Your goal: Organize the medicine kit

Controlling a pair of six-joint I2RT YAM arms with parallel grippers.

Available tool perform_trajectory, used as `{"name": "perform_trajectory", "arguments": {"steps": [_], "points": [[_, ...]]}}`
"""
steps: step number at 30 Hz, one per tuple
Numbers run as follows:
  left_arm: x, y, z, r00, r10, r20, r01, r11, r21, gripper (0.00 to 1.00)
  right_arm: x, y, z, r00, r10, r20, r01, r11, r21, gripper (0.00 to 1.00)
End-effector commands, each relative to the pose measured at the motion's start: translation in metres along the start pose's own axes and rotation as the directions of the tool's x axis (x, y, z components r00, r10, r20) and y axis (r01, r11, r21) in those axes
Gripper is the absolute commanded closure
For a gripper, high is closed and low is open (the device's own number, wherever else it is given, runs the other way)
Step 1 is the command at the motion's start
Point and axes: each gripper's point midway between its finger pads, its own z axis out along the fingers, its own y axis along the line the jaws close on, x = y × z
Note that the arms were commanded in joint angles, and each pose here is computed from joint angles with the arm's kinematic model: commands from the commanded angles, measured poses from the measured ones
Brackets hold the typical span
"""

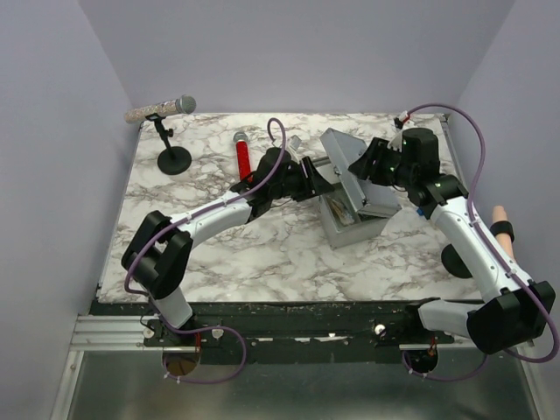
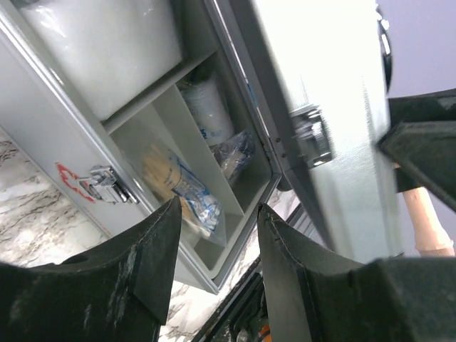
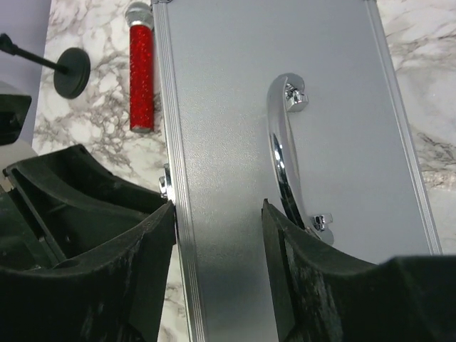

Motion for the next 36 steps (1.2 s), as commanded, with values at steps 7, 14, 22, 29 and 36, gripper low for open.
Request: {"name": "perform_trajectory", "arguments": {"steps": [7, 14, 22, 29, 36], "points": [[0.018, -0.006, 0.011, 0.998, 0.001, -0.062, 0.003, 0.998, 0.055, 0.45, 0.023, 0.006, -0.010, 0.996, -0.021, -0.085, 0.015, 0.998, -0.068, 0.40], [0.018, 0.046, -0.048, 0.999, 0.052, -0.012, -0.053, 0.980, -0.191, 0.46, 0.023, -0.015, -0.020, 0.996, -0.076, -0.045, 0.077, 0.997, 0.021, 0.40], [0.009, 0.081, -0.120, 0.976, 0.136, 0.173, -0.088, 0.962, -0.257, 0.39, 0.044, -0.030, -0.019, 0.995, -0.075, -0.072, 0.079, 0.995, 0.057, 0.40], [-0.010, 0.075, -0.105, 0.981, 0.089, 0.172, -0.061, 0.984, -0.165, 0.31, 0.026, -0.066, -0.023, 0.999, -0.005, 0.036, -0.005, 0.959, 0.283, 0.39], [-0.022, 0.061, -0.110, 0.967, 0.057, 0.247, -0.056, 0.998, -0.012, 0.01, -0.022, -0.058, 0.007, 0.992, -0.026, 0.121, -0.007, 0.965, 0.262, 0.27]]}}
